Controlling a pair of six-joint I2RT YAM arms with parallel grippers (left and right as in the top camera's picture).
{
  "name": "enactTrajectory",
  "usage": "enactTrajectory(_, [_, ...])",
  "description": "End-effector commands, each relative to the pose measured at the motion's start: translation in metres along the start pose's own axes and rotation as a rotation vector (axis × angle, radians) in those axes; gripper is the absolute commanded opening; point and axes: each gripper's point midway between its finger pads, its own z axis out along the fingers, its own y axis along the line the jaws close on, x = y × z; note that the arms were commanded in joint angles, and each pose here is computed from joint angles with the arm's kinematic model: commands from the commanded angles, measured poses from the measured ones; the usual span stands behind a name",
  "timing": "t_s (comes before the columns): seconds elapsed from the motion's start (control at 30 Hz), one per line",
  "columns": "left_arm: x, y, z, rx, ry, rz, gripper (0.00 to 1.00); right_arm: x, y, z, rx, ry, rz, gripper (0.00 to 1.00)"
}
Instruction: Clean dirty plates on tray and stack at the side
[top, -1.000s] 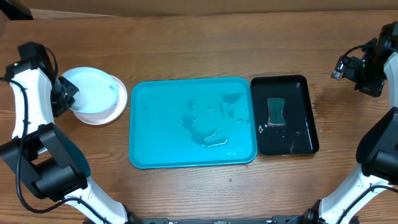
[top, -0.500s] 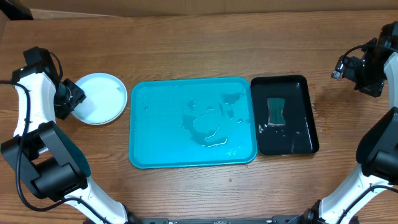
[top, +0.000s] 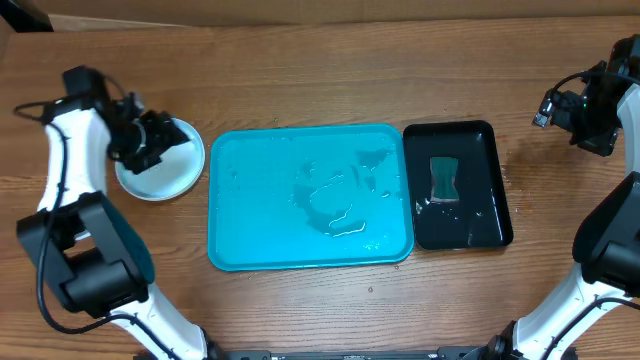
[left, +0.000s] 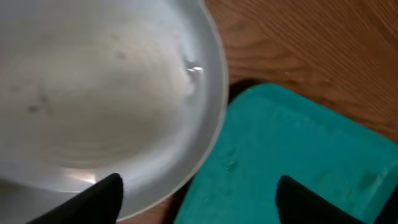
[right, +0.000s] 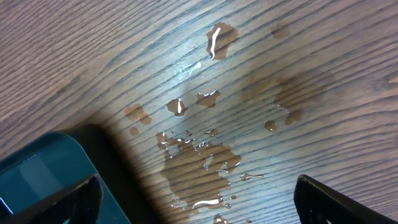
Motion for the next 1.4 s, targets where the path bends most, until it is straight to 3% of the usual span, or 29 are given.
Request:
enactTrajectory(0.0, [0.012, -0.032, 0.003, 0.035, 0.02, 0.103, 0.91, -0.009, 0.003, -0.02, 0.0, -0.058, -0.008, 1.0])
enactTrajectory(0.03, [0.014, -0.036, 0.006, 0.022, 0.024, 0.12, 1.0, -0.009, 0.003, -0.02, 0.0, -0.059, -0.008, 1.0])
enactTrajectory(0.07, [0.016, -0.04, 0.008, 0.014, 0.029, 0.137, 1.0, -0.009, 0.003, -0.02, 0.0, -0.058, -0.008, 1.0])
enactTrajectory(0.5, [0.042, -0.084, 0.027, -0.013, 0.073, 0.273, 1.0, -0.009, 0.003, -0.02, 0.0, -0.058, -0.008, 1.0])
enactTrajectory(1.17, [0.042, -0.085, 0.027, -0.012, 0.074, 0.273, 1.0, -0.01, 0.003, -0.022, 0.0, -0.064, -0.009, 1.0])
enactTrajectory(1.37, [0.042, -0.085, 0.027, -0.012, 0.074, 0.273, 1.0, -0.013, 0.019, -0.061, -0.015, -0.153, -0.041, 1.0])
